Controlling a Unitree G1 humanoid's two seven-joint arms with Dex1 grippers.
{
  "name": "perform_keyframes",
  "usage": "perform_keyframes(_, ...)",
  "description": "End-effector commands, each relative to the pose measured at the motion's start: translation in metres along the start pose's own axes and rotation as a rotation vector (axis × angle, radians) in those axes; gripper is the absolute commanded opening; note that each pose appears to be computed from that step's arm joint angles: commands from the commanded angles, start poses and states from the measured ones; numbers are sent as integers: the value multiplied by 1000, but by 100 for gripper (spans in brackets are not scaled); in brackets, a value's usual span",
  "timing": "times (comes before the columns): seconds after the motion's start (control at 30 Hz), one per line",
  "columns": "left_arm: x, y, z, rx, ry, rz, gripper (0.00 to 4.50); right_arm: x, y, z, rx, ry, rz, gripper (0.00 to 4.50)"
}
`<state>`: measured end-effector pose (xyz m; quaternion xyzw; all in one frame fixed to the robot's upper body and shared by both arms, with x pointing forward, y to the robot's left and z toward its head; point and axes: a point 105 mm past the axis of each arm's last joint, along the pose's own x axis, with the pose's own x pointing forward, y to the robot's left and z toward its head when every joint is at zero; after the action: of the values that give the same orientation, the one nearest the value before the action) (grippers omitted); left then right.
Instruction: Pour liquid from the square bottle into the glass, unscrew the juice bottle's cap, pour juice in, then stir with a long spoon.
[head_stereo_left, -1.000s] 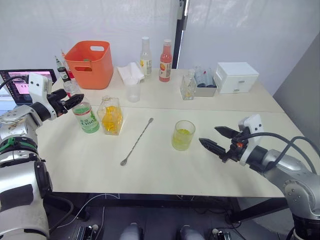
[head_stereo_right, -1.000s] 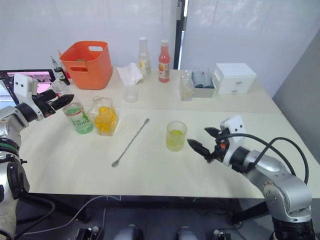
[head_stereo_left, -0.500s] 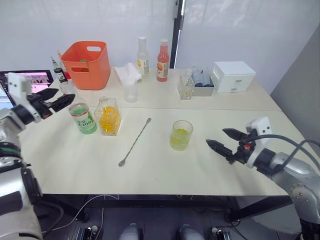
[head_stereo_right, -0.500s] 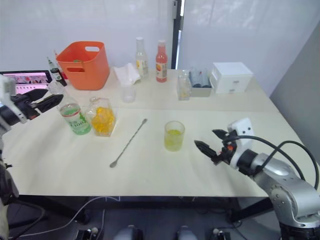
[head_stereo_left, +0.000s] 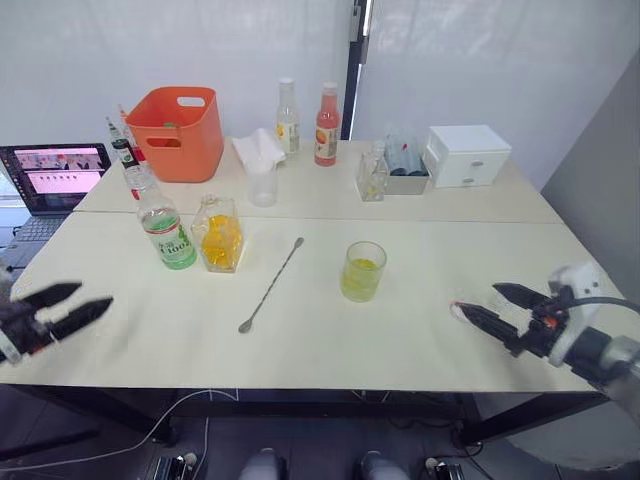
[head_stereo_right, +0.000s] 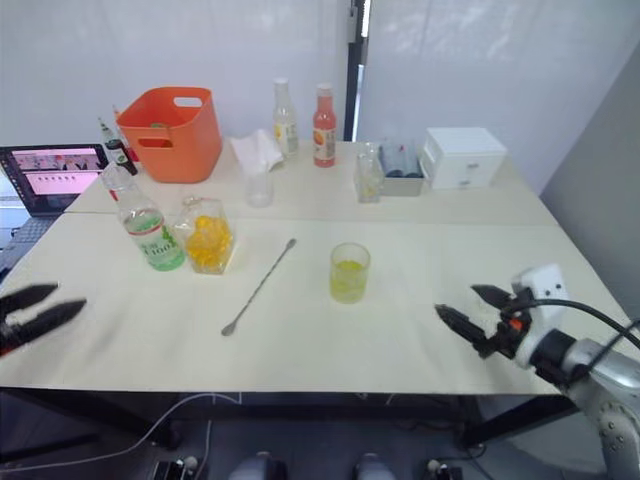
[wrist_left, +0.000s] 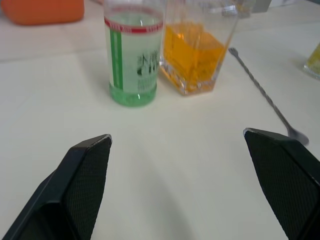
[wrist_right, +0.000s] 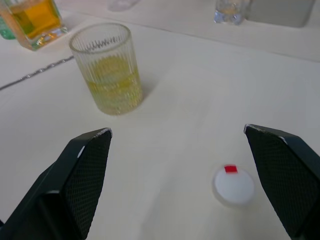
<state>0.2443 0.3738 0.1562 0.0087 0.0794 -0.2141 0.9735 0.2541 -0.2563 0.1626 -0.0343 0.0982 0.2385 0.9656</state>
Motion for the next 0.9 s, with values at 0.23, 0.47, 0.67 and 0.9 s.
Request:
perform_keyframes(0.23, -12, -14, 18, 66, -84, 75, 447, -32, -28, -8, -26, -26, -182, 450)
perform_keyframes(0.47, -12, -16, 17, 68, -111, 84, 447, -29, -33, -11, -20, -55, -210, 450)
perform_keyframes(0.67, -5, -33, 18, -4, -179, 122, 447, -3, -7, 20, 5, -163, -52, 450)
perform_keyframes(0.9, 13, -73, 12, -137, -240, 231, 447, 14, 26, 41, -31, -163, 221, 450)
